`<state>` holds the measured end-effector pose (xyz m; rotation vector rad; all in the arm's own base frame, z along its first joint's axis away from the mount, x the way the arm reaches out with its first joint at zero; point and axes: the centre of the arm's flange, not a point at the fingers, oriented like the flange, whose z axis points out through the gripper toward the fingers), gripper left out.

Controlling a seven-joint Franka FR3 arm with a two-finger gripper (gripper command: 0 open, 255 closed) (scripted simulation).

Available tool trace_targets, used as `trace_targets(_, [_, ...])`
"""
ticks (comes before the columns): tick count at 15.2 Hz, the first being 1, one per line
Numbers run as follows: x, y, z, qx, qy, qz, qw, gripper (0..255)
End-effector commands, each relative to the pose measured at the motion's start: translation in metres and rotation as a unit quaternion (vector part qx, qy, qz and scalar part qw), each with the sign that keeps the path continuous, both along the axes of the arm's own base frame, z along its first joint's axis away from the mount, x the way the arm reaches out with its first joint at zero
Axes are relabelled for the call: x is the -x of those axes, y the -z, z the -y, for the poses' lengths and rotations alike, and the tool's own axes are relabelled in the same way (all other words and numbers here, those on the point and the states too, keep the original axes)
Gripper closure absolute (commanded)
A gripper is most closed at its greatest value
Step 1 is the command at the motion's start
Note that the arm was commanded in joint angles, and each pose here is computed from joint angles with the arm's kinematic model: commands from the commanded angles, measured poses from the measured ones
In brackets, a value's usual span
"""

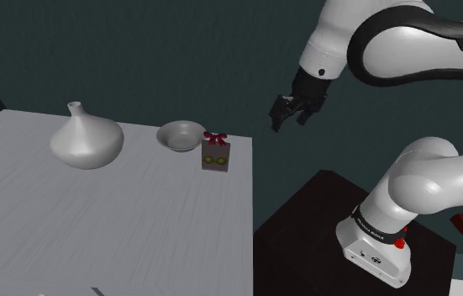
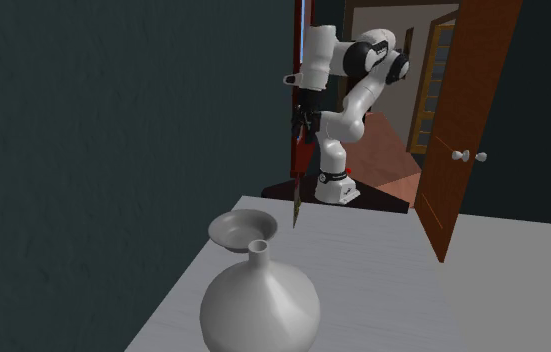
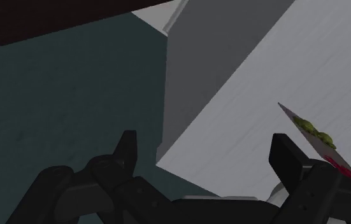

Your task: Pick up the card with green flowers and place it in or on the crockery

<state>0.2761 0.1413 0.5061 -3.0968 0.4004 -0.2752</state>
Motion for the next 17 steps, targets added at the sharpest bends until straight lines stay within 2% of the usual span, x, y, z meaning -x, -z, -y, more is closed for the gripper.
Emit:
trace_targets(1, [-0.001, 0.012, -0.024, 0.001, 0.032, 0.021, 0.9993, 0])
trace_targets(6, [-0.012, 0.046, -0.085, 0.005, 0.105, 0.07, 0.9919, 0])
trace_targets(9, [-0.024, 0.065, -0.121, 0.008, 0.149, 0.1, 0.9838, 0])
trace_targets(12, [-0.04, 0.084, -0.155, 0.011, 0.192, 0.129, 0.9729, 0])
trace_targets(13, [-0.044, 0.087, -0.162, 0.012, 0.2, 0.134, 0.9704, 0])
trace_targets(17, [-0.053, 0.106, -0.158, 0.012, 0.2, 0.134, 0.9704, 0])
